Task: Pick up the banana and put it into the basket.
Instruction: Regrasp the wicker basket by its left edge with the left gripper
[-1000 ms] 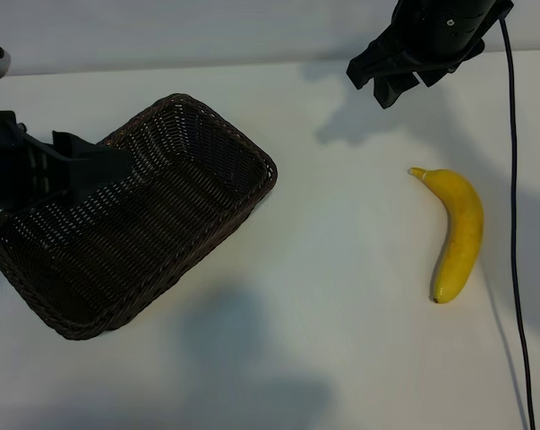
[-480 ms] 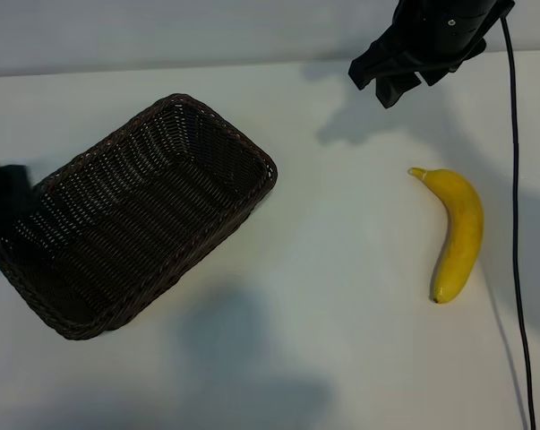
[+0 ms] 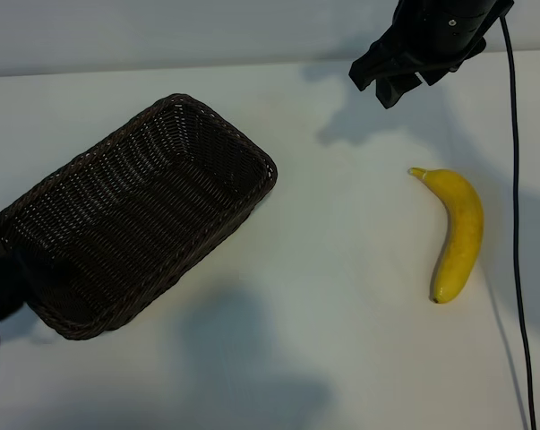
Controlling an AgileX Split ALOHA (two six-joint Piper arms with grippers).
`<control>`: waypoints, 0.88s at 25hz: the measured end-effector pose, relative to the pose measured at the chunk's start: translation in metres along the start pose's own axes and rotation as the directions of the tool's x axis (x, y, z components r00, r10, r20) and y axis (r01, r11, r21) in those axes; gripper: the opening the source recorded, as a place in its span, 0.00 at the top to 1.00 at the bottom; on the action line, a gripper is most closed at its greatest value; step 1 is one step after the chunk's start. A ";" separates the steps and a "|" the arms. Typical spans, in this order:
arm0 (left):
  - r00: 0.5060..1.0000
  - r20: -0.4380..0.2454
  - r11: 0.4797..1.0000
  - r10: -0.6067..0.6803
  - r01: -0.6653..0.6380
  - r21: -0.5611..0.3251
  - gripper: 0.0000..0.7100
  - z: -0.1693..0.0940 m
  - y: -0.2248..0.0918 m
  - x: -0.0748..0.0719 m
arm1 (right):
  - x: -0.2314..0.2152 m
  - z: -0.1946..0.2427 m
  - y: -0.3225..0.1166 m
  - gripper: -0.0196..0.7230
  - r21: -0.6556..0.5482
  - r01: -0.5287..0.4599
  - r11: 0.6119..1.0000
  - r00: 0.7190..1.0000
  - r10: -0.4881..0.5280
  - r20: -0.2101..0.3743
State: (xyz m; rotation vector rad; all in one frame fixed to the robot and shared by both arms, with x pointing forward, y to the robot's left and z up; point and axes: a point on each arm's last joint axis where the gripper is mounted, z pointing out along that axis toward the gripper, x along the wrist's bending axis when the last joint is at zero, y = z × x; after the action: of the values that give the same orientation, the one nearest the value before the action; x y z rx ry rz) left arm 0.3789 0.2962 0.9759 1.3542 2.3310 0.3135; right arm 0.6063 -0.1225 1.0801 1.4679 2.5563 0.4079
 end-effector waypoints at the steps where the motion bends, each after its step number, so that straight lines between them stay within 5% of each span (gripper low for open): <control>1: 1.000 0.007 1.000 -0.019 0.020 -0.012 0.19 0.004 -0.003 0.002 | 0.000 0.000 0.000 0.25 0.000 0.000 1.000 1.000 0.000 0.000; 9: 0.994 0.071 0.991 -0.088 0.095 -0.098 0.19 0.027 -0.004 0.003 | 0.000 0.000 0.000 0.25 0.000 0.001 1.000 1.000 -0.001 0.000; 18: 0.994 0.039 0.993 -0.104 0.106 -0.051 0.19 0.060 0.000 0.000 | 0.001 0.000 0.000 0.25 -0.001 -0.004 1.000 1.000 0.003 -0.012; 22: 0.991 0.036 0.990 -0.131 0.133 -0.039 0.31 0.068 0.001 -0.001 | 0.001 0.000 0.000 0.25 -0.001 -0.004 1.000 1.000 0.004 -0.014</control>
State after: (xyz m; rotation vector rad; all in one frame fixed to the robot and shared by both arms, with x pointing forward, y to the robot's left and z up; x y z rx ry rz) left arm 0.4111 0.2948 0.9165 1.1702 2.3596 0.2952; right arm 0.6058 -0.1213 1.0802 1.4758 2.5639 0.4223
